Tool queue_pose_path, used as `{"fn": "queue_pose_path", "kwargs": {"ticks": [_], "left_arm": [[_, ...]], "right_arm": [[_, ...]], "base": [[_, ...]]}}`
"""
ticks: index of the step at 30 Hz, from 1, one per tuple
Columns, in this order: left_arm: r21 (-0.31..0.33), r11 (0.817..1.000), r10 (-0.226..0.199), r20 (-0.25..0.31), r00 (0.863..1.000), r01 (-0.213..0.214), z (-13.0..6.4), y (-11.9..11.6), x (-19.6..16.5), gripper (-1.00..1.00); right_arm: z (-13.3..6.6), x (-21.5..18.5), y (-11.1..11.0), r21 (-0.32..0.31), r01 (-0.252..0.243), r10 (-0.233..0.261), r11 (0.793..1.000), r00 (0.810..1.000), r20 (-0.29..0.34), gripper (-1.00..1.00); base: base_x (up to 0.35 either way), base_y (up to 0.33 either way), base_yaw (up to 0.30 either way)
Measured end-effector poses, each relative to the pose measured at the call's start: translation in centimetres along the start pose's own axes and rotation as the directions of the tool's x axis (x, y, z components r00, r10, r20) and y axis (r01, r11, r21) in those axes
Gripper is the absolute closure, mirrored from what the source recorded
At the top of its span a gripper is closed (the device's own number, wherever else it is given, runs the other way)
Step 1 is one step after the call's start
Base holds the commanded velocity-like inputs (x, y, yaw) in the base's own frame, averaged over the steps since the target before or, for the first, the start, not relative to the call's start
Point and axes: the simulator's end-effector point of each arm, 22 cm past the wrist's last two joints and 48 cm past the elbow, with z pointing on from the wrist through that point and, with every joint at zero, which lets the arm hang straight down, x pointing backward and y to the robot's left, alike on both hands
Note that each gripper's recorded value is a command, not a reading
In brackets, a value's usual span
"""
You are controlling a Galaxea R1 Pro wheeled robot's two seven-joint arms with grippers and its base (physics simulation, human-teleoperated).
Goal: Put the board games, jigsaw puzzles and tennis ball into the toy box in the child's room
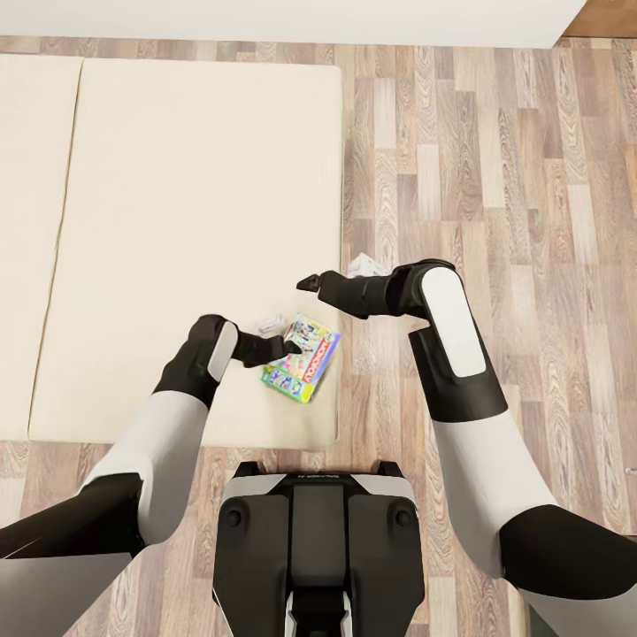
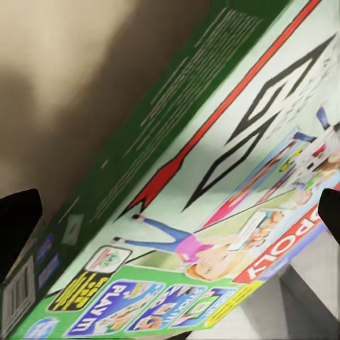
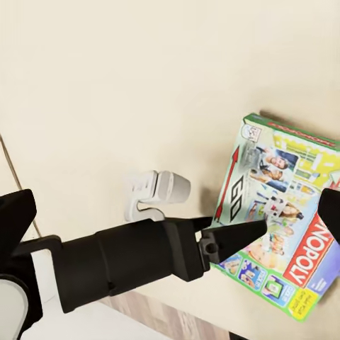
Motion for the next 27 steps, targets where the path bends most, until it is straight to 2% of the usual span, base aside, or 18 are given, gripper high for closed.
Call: {"fn": "queue_pose_path", "kwargs": {"ticks": [10, 20, 27], "left_arm": [[0.03, 0.999, -0.018, -0.015, 1.0, 0.019, 0.4, -0.6, 0.5, -1.0], [0.033, 0.999, -0.02, -0.026, 0.999, 0.02, 0.6, -0.6, 0.9, -1.0], [0.063, 0.998, -0.016, -0.041, 0.999, 0.019, 0.8, -1.3, 1.4, -1.0]], "right_arm": [[0.0, 0.0, -0.1, 0.002, -0.001, 0.001, 1.0, 1.0, -0.001, -1.0], [0.0, 0.0, -0.1, 0.001, -0.001, 0.001, 1.0, 1.0, -0.001, -1.0], [0.0, 0.0, -0.1, 0.001, -0.001, 0.001, 1.0, 1.0, -0.001, -1.0]], "base": [[0.0, 0.0, 0.0], [0.0, 0.0, 0.0], [0.0, 0.0, 0.0]]}}
